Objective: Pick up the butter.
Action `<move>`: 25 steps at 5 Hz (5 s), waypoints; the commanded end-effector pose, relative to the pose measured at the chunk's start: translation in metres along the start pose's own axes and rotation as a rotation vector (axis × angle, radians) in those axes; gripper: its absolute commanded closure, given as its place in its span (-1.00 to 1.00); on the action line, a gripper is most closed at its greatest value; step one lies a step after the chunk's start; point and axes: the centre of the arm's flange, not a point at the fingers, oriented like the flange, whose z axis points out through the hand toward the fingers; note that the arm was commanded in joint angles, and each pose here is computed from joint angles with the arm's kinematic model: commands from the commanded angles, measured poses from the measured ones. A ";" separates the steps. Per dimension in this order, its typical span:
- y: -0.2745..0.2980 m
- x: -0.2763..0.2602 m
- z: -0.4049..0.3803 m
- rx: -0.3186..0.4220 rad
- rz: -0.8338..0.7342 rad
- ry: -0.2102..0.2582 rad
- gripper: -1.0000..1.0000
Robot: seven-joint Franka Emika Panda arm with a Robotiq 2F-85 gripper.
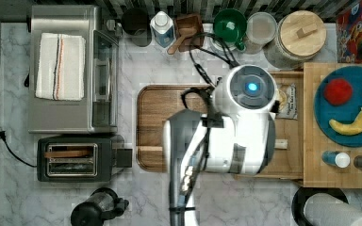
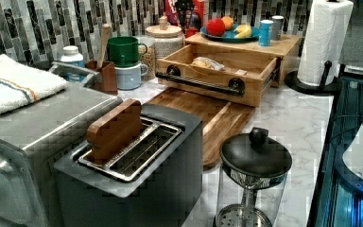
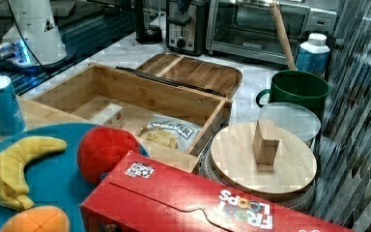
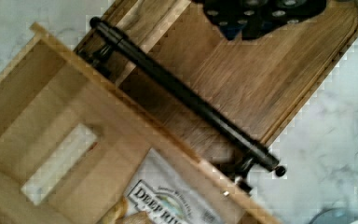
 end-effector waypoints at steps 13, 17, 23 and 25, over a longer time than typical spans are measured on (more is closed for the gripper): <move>0.219 0.101 0.206 0.142 0.679 0.048 -1.00; 0.197 0.077 0.176 0.125 0.626 0.090 1.00; 0.123 0.135 0.006 0.044 0.346 0.185 1.00; 0.072 0.092 -0.024 0.015 0.447 0.196 1.00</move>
